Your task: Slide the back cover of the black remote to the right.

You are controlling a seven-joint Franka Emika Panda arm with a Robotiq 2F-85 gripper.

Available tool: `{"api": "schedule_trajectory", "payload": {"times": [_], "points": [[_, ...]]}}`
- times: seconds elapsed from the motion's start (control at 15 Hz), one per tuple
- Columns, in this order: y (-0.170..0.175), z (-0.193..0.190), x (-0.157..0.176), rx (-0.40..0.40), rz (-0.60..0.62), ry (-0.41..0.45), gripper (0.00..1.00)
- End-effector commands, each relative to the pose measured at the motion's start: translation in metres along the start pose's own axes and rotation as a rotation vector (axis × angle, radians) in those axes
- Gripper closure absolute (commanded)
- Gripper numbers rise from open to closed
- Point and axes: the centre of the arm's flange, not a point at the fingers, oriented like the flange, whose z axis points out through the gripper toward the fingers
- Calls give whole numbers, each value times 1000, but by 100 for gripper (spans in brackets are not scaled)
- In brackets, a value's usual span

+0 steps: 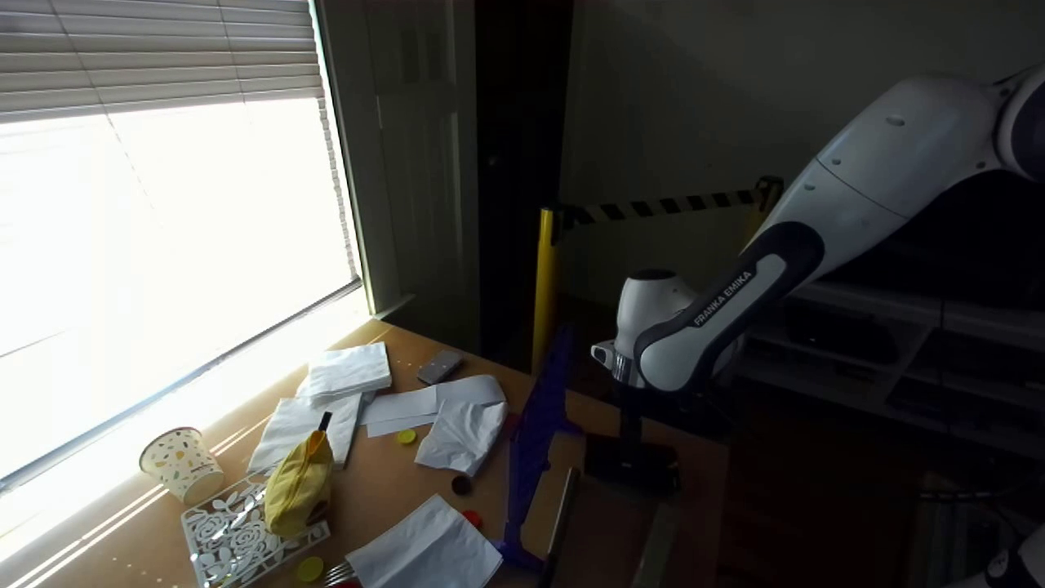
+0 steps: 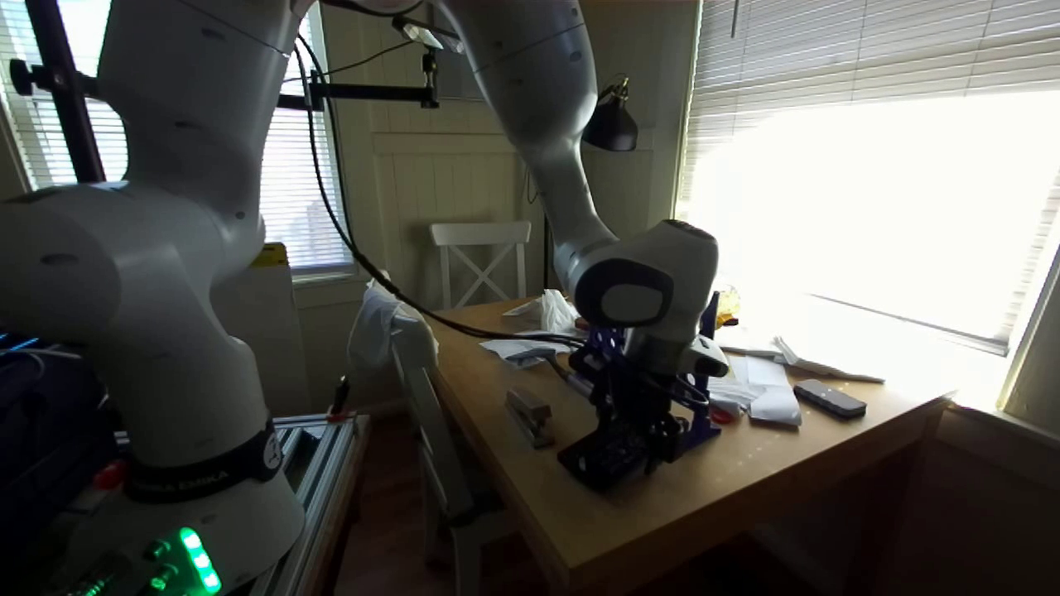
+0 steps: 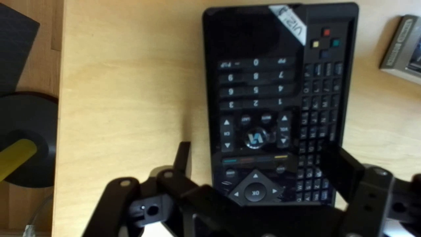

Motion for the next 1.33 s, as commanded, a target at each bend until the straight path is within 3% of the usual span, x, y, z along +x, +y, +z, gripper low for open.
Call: {"api": "schedule_trajectory", "payload": {"times": [0.0,0.2,0.53,0.8,1.0,1.13,1.27], "points": [[-11,1,-1,-58,-10,-9,0],[-16,1,1,-73,-22,-17,0],[-23,-3,4,-109,-44,-19,22],[-25,-6,6,-129,-56,-22,17],[-26,-5,7,-130,-58,-28,28],[-27,-6,9,-131,-62,-28,41],[-26,-10,9,-135,-62,-25,43]]}}
